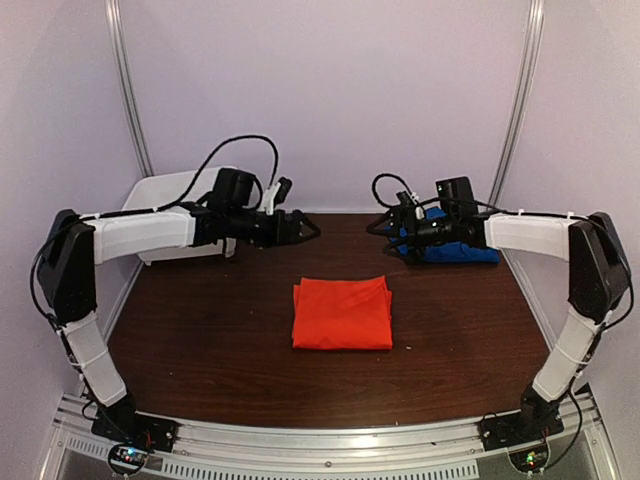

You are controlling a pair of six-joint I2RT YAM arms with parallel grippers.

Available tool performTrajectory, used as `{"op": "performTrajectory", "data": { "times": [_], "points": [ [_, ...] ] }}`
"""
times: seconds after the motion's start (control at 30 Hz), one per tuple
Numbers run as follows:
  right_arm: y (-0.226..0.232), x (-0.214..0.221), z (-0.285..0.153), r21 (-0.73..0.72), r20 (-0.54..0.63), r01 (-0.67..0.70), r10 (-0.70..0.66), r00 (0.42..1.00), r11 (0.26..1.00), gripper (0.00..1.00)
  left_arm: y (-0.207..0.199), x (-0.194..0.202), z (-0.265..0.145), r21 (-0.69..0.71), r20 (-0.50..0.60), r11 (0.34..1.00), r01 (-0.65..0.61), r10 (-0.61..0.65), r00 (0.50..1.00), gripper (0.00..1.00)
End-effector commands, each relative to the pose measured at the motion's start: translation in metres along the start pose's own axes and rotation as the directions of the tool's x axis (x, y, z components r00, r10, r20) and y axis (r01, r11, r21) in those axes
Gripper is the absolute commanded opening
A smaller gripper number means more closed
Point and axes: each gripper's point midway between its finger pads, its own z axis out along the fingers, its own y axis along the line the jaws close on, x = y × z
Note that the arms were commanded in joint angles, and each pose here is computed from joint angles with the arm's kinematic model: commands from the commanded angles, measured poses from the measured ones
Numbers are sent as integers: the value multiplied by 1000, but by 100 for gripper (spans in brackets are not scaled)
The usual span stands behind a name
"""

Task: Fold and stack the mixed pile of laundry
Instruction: Smooth out the square-folded T-shirt at the center of the board, then pick up the square-folded T-shirt from the center of the board.

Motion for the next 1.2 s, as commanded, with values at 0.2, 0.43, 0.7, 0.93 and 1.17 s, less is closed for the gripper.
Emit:
{"op": "performTrajectory", "data": {
  "times": [0.2, 0.43, 0.7, 0.93, 1.17],
  "points": [
    [-18, 63, 78, -138, -185, -219, 192, 964, 966, 100, -16, 99, 102, 151, -176, 957, 248, -221, 959, 98],
    [-98, 64, 81, -46, -146, -320, 311, 939, 946, 95, 39, 124, 116, 61, -174, 941, 334, -319, 932, 98],
    [-109, 47, 60, 15, -138, -279, 278, 951, 960, 85, 63, 122, 82, -15, -177, 972, 235, -234, 956, 98],
    [-79, 60, 6, 191, -125, -225, 251, 960, 955, 57, 33, 82, 25, -113, -171, 988, -109, 89, 981, 98],
    [-117, 108, -9, 328, -110, -309, 361, 926, 893, 58, 12, 113, 36, -28, -259, 981, -190, 176, 950, 87]
  ]
}}
